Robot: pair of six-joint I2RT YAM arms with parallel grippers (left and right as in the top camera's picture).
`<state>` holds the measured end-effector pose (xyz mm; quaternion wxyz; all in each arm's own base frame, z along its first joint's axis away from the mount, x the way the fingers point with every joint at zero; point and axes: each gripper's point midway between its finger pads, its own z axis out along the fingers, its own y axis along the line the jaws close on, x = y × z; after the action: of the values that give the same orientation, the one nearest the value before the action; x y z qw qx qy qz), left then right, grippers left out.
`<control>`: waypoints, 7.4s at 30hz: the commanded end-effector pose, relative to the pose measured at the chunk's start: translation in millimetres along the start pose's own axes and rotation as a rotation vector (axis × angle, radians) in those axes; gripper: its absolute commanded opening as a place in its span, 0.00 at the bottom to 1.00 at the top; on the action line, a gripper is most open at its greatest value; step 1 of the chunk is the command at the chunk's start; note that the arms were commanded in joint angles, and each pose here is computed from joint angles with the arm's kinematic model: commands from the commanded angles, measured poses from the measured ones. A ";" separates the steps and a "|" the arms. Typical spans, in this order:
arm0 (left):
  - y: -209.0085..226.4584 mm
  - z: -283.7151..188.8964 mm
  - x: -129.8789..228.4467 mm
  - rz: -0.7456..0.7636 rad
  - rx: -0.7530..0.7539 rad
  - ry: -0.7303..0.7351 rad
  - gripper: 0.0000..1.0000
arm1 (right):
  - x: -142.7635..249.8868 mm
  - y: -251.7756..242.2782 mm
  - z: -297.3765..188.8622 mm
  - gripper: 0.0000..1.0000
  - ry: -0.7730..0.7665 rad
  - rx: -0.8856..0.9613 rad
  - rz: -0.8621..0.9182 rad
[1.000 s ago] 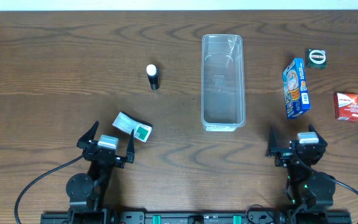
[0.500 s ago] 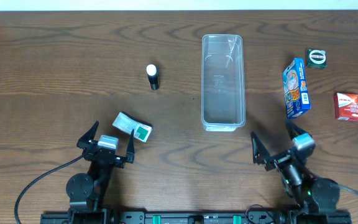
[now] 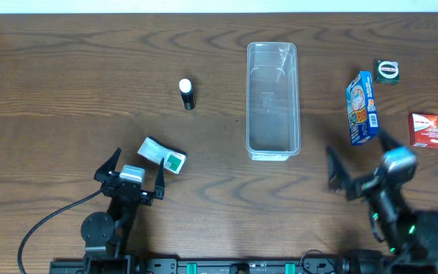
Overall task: Pack container
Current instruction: 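Move the right gripper over the blue box and lower onto it, then close the right gripper on the blue box and lift it, then carry the blue box left over the clear container, then lower the blue box into the container and open the right gripper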
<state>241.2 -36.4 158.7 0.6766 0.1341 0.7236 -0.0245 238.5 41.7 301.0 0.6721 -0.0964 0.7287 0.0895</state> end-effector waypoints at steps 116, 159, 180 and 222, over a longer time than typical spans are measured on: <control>-2.9 1.1 16.4 -0.007 0.013 0.047 0.98 | 50.6 -114.2 178.7 0.11 0.926 -0.025 0.340; -2.9 1.1 16.5 -0.007 0.013 0.048 0.98 | 90.7 77.8 255.7 0.17 0.978 0.116 0.303; -2.9 1.1 16.4 -0.007 0.013 0.047 0.98 | 142.9 90.5 288.1 0.19 1.010 0.116 0.291; -2.9 1.1 16.4 -0.007 0.013 0.047 0.98 | 152.1 79.7 292.9 0.40 1.025 0.100 0.287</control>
<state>241.3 -36.3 158.6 0.6763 0.1339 0.7239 -0.0244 482.5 198.1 121.1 0.2077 0.0013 0.9742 0.0888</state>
